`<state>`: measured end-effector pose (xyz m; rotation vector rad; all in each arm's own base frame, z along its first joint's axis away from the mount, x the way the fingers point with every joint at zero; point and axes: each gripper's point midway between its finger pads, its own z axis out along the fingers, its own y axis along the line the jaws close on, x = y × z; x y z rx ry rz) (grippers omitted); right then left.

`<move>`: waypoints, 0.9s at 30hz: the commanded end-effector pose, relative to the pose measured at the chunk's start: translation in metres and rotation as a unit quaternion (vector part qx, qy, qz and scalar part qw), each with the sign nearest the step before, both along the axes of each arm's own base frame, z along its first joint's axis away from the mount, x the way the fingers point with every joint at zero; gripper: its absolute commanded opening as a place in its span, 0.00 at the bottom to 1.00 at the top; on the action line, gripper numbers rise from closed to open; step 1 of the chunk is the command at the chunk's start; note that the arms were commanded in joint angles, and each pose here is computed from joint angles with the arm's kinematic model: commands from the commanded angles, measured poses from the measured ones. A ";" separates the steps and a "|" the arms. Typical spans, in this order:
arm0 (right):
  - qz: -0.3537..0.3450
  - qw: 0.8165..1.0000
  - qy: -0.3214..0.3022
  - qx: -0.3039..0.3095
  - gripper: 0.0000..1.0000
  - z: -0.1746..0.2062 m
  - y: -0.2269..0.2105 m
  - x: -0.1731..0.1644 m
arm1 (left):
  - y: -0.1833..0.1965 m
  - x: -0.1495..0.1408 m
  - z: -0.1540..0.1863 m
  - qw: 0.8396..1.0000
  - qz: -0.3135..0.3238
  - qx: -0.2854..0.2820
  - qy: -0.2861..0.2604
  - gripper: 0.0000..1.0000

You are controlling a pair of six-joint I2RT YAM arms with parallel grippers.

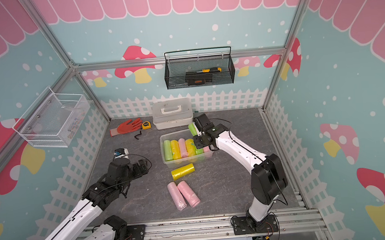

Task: Put the roll of trash bags into the storage box
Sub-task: Place the roll of trash bags in the storage box.

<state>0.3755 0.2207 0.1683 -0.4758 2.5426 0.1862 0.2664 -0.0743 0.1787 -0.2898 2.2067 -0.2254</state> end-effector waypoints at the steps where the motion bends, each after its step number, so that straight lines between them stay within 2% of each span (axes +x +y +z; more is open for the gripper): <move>1: -0.013 1.000 -0.005 -0.017 0.14 -0.001 -0.005 0.007 | 0.000 0.001 0.011 1.000 0.001 -0.008 -0.009 0.99; 10: -0.025 0.997 0.059 -0.032 0.15 -0.054 0.002 0.010 | -0.001 0.001 0.009 1.000 0.001 -0.013 -0.007 0.99; 19: -0.074 0.992 0.090 -0.050 0.17 -0.080 -0.016 0.007 | -0.002 0.001 0.014 1.000 -0.002 -0.020 -0.014 0.99; 25: -0.079 0.991 0.098 -0.049 0.28 -0.084 -0.017 0.005 | -0.003 0.000 0.013 1.000 -0.005 -0.020 -0.011 0.99; 26: -0.079 0.991 0.100 -0.050 0.32 -0.086 -0.017 0.004 | -0.002 -0.001 0.013 1.000 -0.005 -0.020 -0.011 0.99; 27: -0.080 0.990 0.100 -0.050 0.40 -0.086 -0.018 0.004 | -0.001 -0.001 0.013 1.000 -0.002 -0.019 -0.012 0.99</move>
